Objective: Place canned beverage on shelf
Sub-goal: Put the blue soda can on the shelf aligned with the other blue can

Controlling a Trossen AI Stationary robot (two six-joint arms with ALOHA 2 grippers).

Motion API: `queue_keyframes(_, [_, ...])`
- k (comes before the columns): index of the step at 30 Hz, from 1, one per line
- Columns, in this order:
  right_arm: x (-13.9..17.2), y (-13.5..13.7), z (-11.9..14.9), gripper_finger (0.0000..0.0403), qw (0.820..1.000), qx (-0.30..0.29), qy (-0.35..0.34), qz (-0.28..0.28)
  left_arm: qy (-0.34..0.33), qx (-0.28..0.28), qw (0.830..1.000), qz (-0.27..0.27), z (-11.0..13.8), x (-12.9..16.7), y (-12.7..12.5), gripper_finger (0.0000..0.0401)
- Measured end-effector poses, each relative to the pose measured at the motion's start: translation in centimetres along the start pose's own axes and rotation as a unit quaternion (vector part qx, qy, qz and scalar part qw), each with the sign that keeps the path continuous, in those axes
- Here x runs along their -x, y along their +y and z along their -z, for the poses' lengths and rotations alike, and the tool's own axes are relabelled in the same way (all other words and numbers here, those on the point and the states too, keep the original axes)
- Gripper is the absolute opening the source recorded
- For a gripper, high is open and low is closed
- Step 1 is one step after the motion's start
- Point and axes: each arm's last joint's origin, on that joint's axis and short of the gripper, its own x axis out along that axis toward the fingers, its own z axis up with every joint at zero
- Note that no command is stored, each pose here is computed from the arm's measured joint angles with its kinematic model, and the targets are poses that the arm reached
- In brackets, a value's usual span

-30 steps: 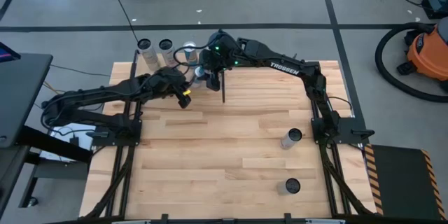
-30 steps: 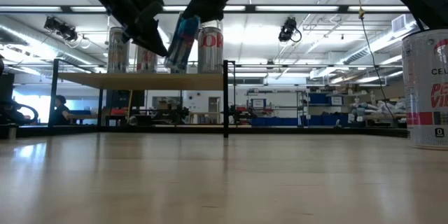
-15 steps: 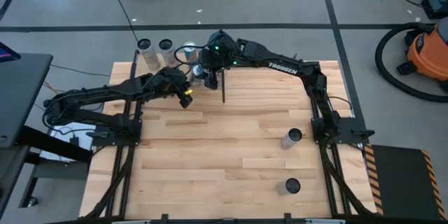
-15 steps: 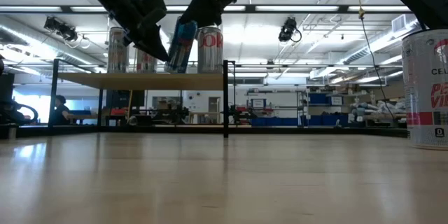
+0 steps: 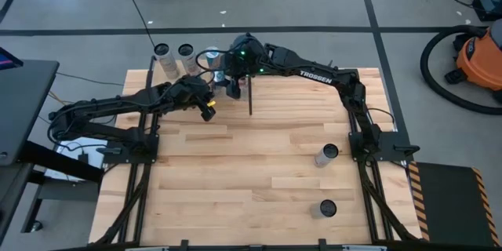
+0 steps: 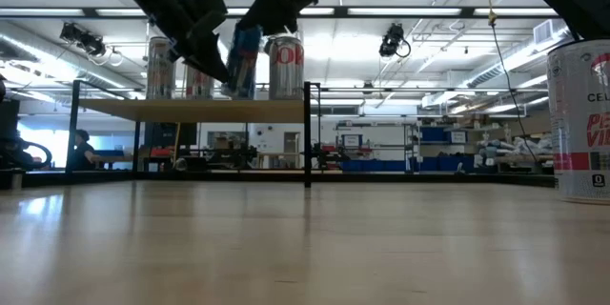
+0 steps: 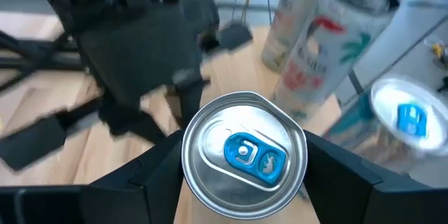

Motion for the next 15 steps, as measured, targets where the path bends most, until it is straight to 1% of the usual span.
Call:
queue_keyframes(3, [-0.1,0.0,-0.3,0.0258,1.000,0.004,-0.019,-0.004,-0.007,0.002,1.000,0.003,-0.1,0.0,0.0,0.0052])
queue_keyframes(5, [-0.6,0.0,0.1,0.0263,1.000,0.003,-0.029,-0.004,-0.007,-0.001,1.000,0.003,-0.1,0.0,-0.1,0.0052])
queue_keyframes(9, [-1.3,0.0,1.0,0.0271,1.000,-0.004,-0.012,-0.005,-0.006,-0.002,1.000,0.004,-0.1,0.0,-0.1,0.0052])
queue_keyframes(12, [-1.3,0.0,1.0,0.0272,1.000,-0.004,-0.008,0.001,-0.003,-0.004,1.000,0.002,-0.1,0.0,0.0,0.0052])
queue_keyframes(15, [-0.8,-0.1,0.6,0.0271,1.000,-0.006,-0.005,0.014,0.012,-0.023,1.000,-0.003,0.2,0.0,0.0,0.0052])
